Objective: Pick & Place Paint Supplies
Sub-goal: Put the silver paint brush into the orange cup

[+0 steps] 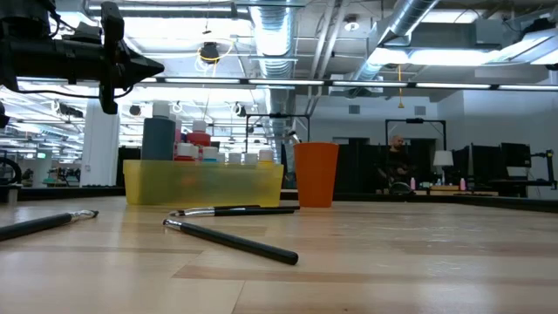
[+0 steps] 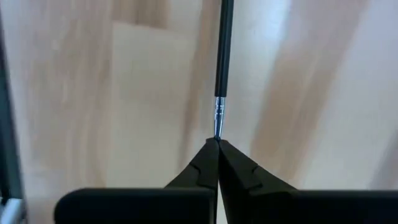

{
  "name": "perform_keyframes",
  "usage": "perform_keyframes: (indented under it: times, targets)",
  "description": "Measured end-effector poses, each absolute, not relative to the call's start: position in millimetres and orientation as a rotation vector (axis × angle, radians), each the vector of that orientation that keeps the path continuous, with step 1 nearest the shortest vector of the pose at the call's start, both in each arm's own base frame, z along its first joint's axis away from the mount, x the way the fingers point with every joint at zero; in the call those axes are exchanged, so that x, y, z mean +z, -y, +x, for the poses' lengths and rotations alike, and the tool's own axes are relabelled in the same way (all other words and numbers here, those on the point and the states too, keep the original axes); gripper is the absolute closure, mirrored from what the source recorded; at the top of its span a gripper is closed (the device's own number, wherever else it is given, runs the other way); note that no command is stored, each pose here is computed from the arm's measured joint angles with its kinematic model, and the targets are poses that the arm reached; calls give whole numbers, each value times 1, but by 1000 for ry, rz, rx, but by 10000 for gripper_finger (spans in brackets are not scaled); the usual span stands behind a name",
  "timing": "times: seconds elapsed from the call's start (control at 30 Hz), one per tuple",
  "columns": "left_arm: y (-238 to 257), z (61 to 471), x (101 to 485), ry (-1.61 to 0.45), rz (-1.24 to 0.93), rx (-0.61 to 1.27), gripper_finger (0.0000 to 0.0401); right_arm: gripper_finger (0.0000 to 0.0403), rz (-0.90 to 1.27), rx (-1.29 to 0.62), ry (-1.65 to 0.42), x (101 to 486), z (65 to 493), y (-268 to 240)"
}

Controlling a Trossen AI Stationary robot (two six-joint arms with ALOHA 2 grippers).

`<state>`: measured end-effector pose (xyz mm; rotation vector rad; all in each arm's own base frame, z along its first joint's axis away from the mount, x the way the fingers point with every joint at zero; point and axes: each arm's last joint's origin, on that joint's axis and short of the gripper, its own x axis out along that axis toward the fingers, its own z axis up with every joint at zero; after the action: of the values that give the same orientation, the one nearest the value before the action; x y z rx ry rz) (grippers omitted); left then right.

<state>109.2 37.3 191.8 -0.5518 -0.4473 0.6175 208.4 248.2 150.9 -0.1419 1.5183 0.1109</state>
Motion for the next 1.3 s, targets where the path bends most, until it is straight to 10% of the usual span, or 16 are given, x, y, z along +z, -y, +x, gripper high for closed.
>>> perform_keyframes:
  times: [0.67, 1.3]
  targets:
    - [-37, 109, 192, 448, -552, 617, 400, 402, -198, 183, -1462, 208, 278, -164]
    - [-37, 109, 192, 448, -552, 617, 400, 403, 98, -163, -1337, 286, 266, -15]
